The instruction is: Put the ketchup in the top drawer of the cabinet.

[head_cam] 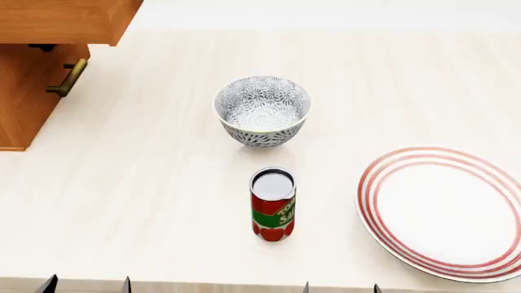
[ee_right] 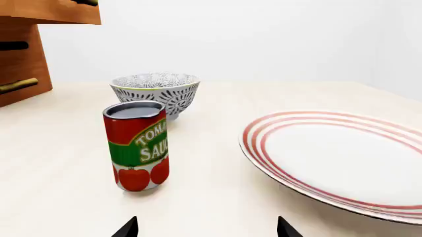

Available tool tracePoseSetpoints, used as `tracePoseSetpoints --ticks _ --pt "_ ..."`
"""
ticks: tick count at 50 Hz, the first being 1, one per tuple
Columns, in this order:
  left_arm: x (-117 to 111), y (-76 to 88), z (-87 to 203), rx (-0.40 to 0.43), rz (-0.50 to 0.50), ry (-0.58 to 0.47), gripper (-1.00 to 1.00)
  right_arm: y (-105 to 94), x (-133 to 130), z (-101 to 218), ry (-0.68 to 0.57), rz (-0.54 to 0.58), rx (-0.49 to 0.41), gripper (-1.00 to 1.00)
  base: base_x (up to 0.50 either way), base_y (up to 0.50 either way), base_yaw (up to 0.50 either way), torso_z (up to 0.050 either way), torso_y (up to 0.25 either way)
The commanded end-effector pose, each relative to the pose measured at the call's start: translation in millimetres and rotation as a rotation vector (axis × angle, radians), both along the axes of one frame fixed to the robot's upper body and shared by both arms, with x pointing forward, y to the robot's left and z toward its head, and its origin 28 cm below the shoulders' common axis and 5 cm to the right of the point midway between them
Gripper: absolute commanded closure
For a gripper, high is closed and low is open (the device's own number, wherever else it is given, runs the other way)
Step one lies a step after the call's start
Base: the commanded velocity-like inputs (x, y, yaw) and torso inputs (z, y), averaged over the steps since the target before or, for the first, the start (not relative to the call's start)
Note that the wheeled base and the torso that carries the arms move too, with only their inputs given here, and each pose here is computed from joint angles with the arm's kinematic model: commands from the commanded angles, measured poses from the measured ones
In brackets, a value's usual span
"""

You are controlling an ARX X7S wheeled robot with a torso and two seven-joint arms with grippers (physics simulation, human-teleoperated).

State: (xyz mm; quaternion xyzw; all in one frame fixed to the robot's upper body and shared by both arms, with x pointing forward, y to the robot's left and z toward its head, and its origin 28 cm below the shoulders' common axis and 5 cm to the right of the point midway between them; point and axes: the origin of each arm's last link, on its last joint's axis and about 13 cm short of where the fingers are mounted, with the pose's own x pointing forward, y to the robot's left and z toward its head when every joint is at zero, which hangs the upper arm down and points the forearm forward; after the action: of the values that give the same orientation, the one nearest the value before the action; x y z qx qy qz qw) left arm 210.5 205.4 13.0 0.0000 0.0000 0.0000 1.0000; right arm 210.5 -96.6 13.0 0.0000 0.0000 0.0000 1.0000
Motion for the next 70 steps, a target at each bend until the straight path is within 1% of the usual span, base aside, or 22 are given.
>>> tracePoseSetpoints --ticks 1,3,5,8,9,11,15,18,19,21,30,35,36,40,42,43,49,70 --pt "0.9 -0.1 -1.0 0.0 0.0 0.0 -1.0 0.6 1.0 -1.0 0.0 0.0 0.0 -1.0 0.0 0.0 0.0 0.0 0.0" --pt "-1.0 0.7 6.9 0.02 0.009 -0.008 -1.0 0.0 0.0 6.2 -0.014 -0.002 -0.013 -1.0 0.0 0.0 0.0 0.0 0.0" --pt "-2.6 1.4 16.6 0.011 -0.002 -0.022 -1.0 0.5 -1.6 15.5 -0.041 0.008 -0.03 -1.0 0.0 0.0 0.0 0.0 0.0" --pt "-3.6 1.7 25.0 0.024 -0.003 -0.036 -1.0 0.9 -2.7 23.0 -0.047 0.015 -0.037 -1.0 0.0 0.0 0.0 0.0 0.0" --pt "-3.8 2.6 32.3 0.033 0.002 -0.052 -1.0 0.8 -3.1 30.3 -0.073 0.017 -0.053 -1.0 0.0 0.0 0.0 0.0 0.0" --pt "-4.4 3.4 37.3 0.017 -0.008 -0.064 -1.0 0.8 -3.4 37.2 -0.087 0.022 -0.058 -1.0 0.0 0.0 0.0 0.0 0.0" --pt "-5.4 5.7 54.6 0.042 0.003 -0.104 -1.0 -1.0 -3.8 56.2 -0.139 0.016 -0.075 -1.0 0.0 0.0 0.0 0.0 0.0" --pt "-5.6 6.7 60.5 0.05 0.011 -0.117 -1.0 -1.7 -4.4 63.2 -0.147 0.019 -0.072 -1.0 0.0 0.0 0.0 0.0 0.0" --pt "-6.1 8.1 68.2 0.066 0.015 -0.135 -1.0 -3.2 -4.6 72.4 -0.172 0.007 -0.081 -1.0 0.0 0.0 0.0 0.0 0.0" --pt "-6.8 9.6 76.6 0.072 0.021 -0.156 -1.0 -4.5 -5.5 84.4 -0.2 0.001 -0.078 -1.0 0.0 0.0 0.0 0.0 0.0" --pt "-14.4 12.0 114.5 0.065 0.035 -0.26 -1.0 -8.9 -10.4 119.7 -0.293 -0.026 -0.084 -1.0 0.0 0.0 0.0 0.0 0.0" --pt "-19.6 12.0 126.7 0.064 0.038 -0.303 -1.0 -10.0 -15.0 133.5 -0.333 -0.032 -0.076 -1.0 0.0 0.0 0.0 0.0 0.0" --pt "-21.6 11.8 130.4 0.065 0.041 -0.312 -1.0 -10.2 -15.8 144.5 -0.345 -0.035 -0.077 -1.0 0.0 0.0 0.0 0.0 0.0" --pt "-28.8 11.7 142.8 0.056 0.039 -0.351 -1.0 -9.0 -20.5 153.6 -0.378 -0.029 -0.068 -1.0 0.0 0.0 0.0 0.0 0.0" --pt "-30.0 11.2 145.7 0.057 0.042 -0.36 -1.0 -8.9 -22.6 156.7 -0.392 -0.031 -0.062 -1.0 0.0 0.0 0.0 0.0 0.0" --pt "-29.7 11.1 146.1 0.051 0.041 -0.363 -1.0 -9.1 -24.1 151.9 -0.402 -0.032 -0.061 -1.0 0.0 0.0 0.0 0.0 0.0" --pt "-26.0 10.9 143.4 0.043 0.042 -0.362 -1.0 -8.6 -23.8 153.8 -0.412 -0.022 -0.057 -1.0 0.06 0.0 0.0 0.0 0.0" --pt "-22.3 13.8 140.2 0.035 0.047 -0.355 -1.0 -5.9 -21.2 153.6 -0.398 -0.018 -0.063 -1.0 0.49 0.0 0.0 0.0 0.0"
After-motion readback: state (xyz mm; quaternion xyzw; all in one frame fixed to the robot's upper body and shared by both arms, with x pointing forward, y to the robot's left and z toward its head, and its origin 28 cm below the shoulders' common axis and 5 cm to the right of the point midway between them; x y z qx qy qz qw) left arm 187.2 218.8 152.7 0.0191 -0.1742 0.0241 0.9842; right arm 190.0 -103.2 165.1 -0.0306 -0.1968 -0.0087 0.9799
